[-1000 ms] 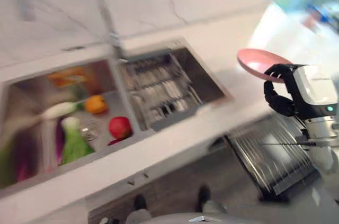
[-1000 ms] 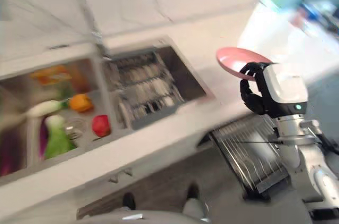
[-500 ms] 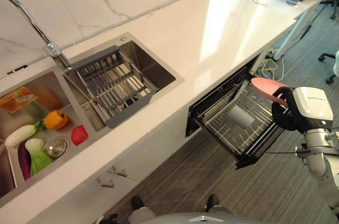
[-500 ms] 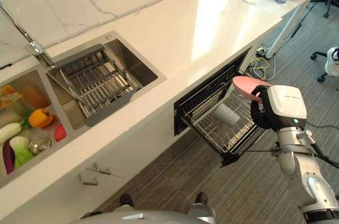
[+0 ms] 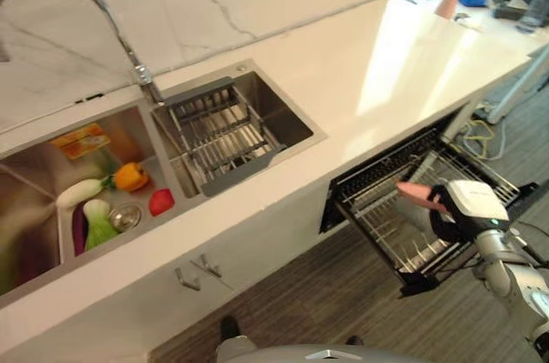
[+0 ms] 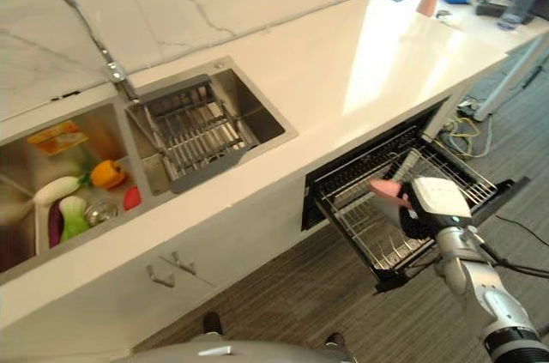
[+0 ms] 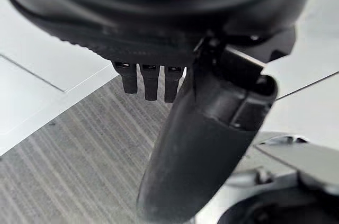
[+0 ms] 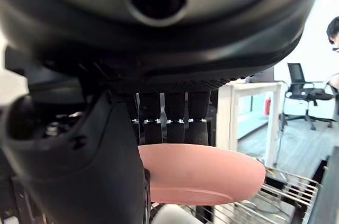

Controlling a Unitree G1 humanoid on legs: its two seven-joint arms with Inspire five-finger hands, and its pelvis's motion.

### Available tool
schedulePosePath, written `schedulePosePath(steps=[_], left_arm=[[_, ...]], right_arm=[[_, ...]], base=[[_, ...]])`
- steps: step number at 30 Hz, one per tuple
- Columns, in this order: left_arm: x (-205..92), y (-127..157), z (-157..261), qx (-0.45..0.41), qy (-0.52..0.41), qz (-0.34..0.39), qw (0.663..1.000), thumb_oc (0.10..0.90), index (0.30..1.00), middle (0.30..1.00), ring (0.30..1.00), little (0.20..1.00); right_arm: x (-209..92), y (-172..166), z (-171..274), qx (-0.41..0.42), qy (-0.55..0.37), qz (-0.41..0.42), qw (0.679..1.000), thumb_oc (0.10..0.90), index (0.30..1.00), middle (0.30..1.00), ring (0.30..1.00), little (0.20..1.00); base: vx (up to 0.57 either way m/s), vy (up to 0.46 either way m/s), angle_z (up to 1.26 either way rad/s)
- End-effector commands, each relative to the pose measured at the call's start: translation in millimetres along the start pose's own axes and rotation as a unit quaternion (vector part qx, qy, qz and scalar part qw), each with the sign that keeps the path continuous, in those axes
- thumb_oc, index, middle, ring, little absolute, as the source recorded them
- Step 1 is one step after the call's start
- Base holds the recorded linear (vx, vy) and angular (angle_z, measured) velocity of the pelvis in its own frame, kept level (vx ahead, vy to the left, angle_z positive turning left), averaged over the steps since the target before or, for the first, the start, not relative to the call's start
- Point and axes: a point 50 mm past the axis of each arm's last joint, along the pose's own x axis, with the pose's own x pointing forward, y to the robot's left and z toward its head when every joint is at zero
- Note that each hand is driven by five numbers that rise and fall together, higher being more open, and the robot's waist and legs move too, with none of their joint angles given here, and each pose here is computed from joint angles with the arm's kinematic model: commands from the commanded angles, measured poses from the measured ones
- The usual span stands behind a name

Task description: Place the dishes in the dishwasher.

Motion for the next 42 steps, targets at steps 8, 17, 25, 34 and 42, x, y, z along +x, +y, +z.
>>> schedulePosePath(steps=[8, 17, 25, 34, 42], left_arm=[[1, -1, 5, 0.063, -0.010, -0.005, 0.998, 0.800, 0.900, 0.900, 0.900, 0.900], [1, -4, 6, 0.060, -0.011, -0.007, 0.998, 0.800, 0.900, 0.900, 0.900, 0.900], [2, 1, 12, 0.056, -0.015, 0.002, 0.998, 0.800, 0.900, 0.900, 0.900, 0.900], [3, 1, 28, 0.030, -0.034, 0.014, 0.999, 0.800, 0.900, 0.900, 0.900, 0.900], [3, -2, 22, 0.031, -0.019, 0.011, 0.999, 0.800, 0.900, 0.900, 0.900, 0.900]], right_arm=[[44, -34, -18, -0.012, 0.070, -0.081, 0.994, 0.800, 0.900, 0.900, 0.900, 0.900], [39, -15, -12, 0.029, 0.085, -0.061, 0.994, 0.800, 0.900, 0.900, 0.900, 0.900], [29, -52, -21, 0.075, 0.094, -0.168, 0.979, 0.800, 0.900, 0.900, 0.900, 0.900], [-30, -62, -84, 0.126, 0.267, -0.305, 0.905, 0.800, 0.900, 0.900, 0.900, 0.900], [-88, 54, -100, 0.255, 0.470, -0.172, 0.827, 0.400, 0.300, 0.300, 0.300, 0.300]], base=[[-0.02, 0.014, 0.17], [0.00, 0.006, 0.06], [0.01, -0.004, -0.02], [0.02, -0.002, -0.18], [0.00, -0.003, -0.08]])
